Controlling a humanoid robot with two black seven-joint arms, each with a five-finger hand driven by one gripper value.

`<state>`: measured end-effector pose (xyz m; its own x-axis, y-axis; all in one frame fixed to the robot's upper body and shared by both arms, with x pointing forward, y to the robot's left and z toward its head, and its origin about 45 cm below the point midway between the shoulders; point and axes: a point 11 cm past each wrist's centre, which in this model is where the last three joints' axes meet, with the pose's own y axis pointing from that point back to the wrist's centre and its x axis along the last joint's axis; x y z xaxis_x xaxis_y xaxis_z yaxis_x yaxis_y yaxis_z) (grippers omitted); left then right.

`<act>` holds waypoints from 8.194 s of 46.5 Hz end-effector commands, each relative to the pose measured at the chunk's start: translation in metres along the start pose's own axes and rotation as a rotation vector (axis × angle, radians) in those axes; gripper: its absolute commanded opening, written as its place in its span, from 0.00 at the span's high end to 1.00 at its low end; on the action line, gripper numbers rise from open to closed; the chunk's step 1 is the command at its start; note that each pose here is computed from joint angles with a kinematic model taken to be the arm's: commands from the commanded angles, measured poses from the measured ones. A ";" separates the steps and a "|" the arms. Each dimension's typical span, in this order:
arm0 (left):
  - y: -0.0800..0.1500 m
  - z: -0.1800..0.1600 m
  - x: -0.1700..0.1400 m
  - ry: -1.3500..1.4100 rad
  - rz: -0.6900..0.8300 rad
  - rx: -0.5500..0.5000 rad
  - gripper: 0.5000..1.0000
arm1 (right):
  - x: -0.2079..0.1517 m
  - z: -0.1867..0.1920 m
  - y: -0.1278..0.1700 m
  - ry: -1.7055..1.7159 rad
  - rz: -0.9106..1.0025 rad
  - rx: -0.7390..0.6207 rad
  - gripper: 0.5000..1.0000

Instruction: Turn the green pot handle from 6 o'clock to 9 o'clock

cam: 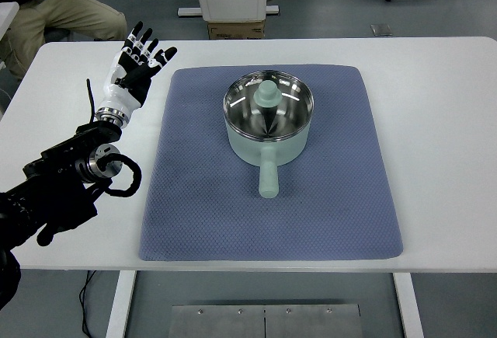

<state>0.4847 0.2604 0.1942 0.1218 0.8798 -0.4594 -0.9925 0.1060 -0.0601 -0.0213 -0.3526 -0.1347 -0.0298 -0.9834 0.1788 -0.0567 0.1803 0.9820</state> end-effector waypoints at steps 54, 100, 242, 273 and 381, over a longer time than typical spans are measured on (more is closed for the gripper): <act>-0.003 0.010 0.002 -0.012 -0.003 -0.015 0.00 | 0.000 0.000 0.000 -0.001 0.000 0.000 0.00; -0.007 0.041 0.019 -0.073 -0.005 -0.053 0.00 | 0.000 0.000 0.000 -0.001 0.000 0.000 0.00; 0.011 0.162 -0.221 -0.856 -1.006 -0.206 0.00 | 0.000 0.000 0.000 0.001 0.000 0.000 0.00; 0.041 0.145 -0.270 -1.206 -1.285 -0.275 0.00 | 0.000 0.000 0.000 -0.001 0.000 -0.001 0.00; 0.097 0.038 -0.267 -1.915 -1.907 0.089 0.00 | 0.000 0.000 0.000 -0.001 0.000 0.000 0.00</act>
<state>0.3552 0.0553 0.3414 0.2113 -0.7276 0.6526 -0.0227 0.6639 0.7475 -0.0214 -0.3526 -0.1347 -0.0300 -0.9834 0.1788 -0.0564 0.1803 0.9820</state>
